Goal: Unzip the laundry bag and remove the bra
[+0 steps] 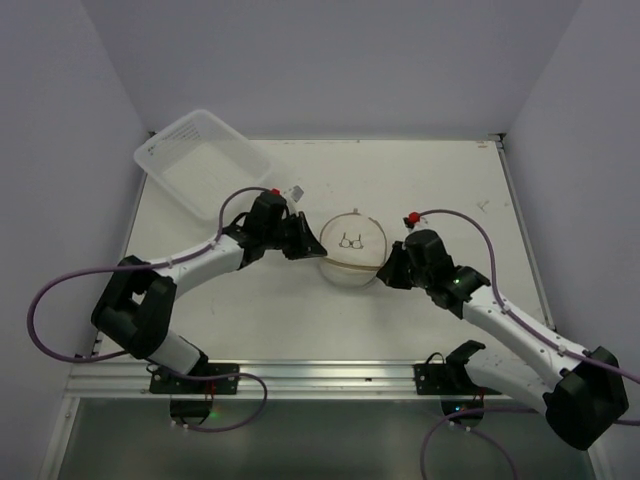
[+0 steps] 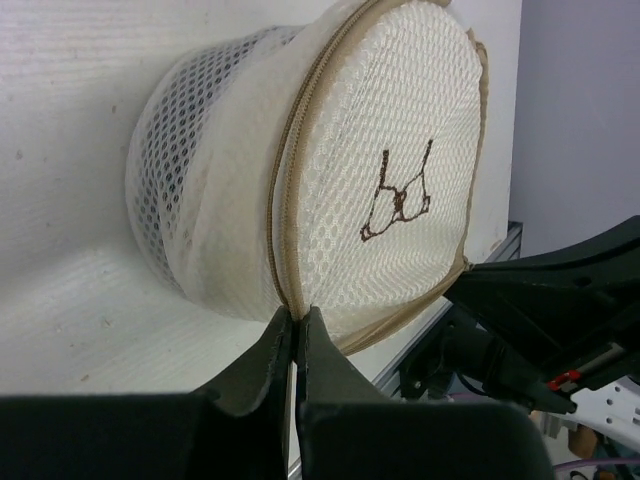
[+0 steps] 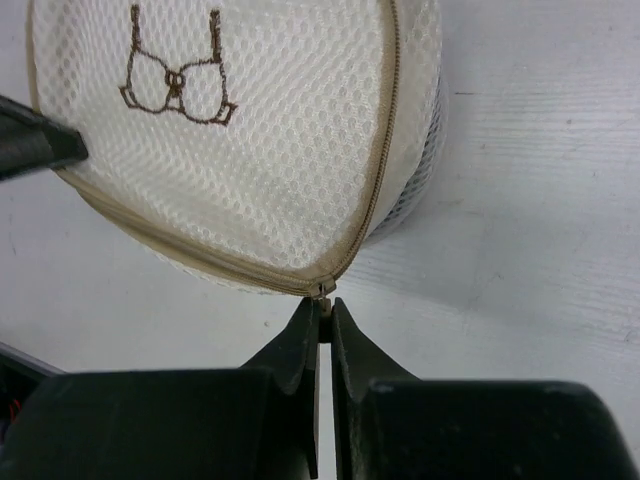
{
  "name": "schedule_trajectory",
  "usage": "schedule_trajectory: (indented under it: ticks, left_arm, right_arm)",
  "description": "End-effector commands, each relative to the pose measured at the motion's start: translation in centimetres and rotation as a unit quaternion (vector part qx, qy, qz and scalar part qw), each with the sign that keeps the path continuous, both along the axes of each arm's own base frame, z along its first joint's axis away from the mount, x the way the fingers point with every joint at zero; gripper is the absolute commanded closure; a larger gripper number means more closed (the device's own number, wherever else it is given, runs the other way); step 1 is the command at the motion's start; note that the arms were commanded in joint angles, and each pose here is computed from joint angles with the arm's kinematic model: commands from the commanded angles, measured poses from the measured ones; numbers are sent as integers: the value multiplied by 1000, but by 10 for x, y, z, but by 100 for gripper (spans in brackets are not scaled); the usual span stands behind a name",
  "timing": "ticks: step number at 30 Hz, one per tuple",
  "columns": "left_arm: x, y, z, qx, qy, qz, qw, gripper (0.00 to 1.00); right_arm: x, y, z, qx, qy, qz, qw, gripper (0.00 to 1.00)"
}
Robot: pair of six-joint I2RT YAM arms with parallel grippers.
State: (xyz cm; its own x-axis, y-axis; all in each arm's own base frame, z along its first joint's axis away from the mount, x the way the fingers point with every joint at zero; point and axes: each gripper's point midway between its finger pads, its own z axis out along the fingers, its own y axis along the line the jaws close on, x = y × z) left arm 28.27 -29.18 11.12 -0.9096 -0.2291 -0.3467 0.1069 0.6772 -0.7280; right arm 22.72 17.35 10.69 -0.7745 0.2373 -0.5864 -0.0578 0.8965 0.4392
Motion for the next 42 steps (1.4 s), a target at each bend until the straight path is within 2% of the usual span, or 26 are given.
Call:
schedule_trajectory:
  ticks: [1,4,5,6,8,10,11,13,14,15,17,18,20,21,27,30,37,40,42]
  left_arm:
    - [23,19,10,35,-42,-24,998,100]
    - [42,10,26,40,-66,-54,996,100]
    - [48,6,21,48,-66,-68,994,100]
    - [59,-1,39,40,-79,-72,993,100]
    - [73,-8,37,40,-78,-72,994,98]
    - [88,-17,47,34,-87,-69,993,83]
    - [91,-19,51,29,-83,-62,994,66]
    - [93,-20,57,24,-79,-51,995,47]
    - [91,-19,59,17,-70,-39,997,30]
    - [83,-15,48,20,-54,-34,998,23]
    - [78,-8,58,9,-61,-6,998,12]
    - [67,-1,41,17,-41,4,999,11]
    - [59,6,51,1,-47,26,999,9]
    - [51,14,36,13,-34,40,999,8]
    - [27,32,29,0,-19,84,996,9]
    - [22,24,32,-15,-16,71,997,16]
    - [15,9,14,-2,-2,52,999,39]
    - [12,9,6,3,6,52,999,61]
    - [10,10,2,8,8,52,999,70]
  right_arm:
    - [-5,-27,-13,-75,13,7,997,100]
    - [1,-4,-4,-32,19,28,999,100]
    - [-3,12,0,5,28,54,998,100]
    - [-4,24,2,32,38,55,997,100]
    - [4,48,19,84,25,69,994,100]
    - [9,76,34,119,28,83,989,100]
    - [12,85,40,126,27,86,988,100]
    - [21,107,61,137,7,89,987,100]
    - [26,115,57,132,12,87,987,100]
    - [29,121,60,134,12,87,987,100]
    - [37,136,65,135,5,89,987,100]
    - [39,139,65,133,4,88,987,100]
    - [41,147,67,132,1,92,987,100]
    - [41,151,61,129,8,93,987,100]
    - [35,165,52,123,13,114,986,100]
    - [31,170,45,117,21,121,985,100]
    - [29,174,42,115,22,123,986,100]
    - [28,170,42,110,19,118,987,100]
    - [28,167,45,110,14,115,987,100]
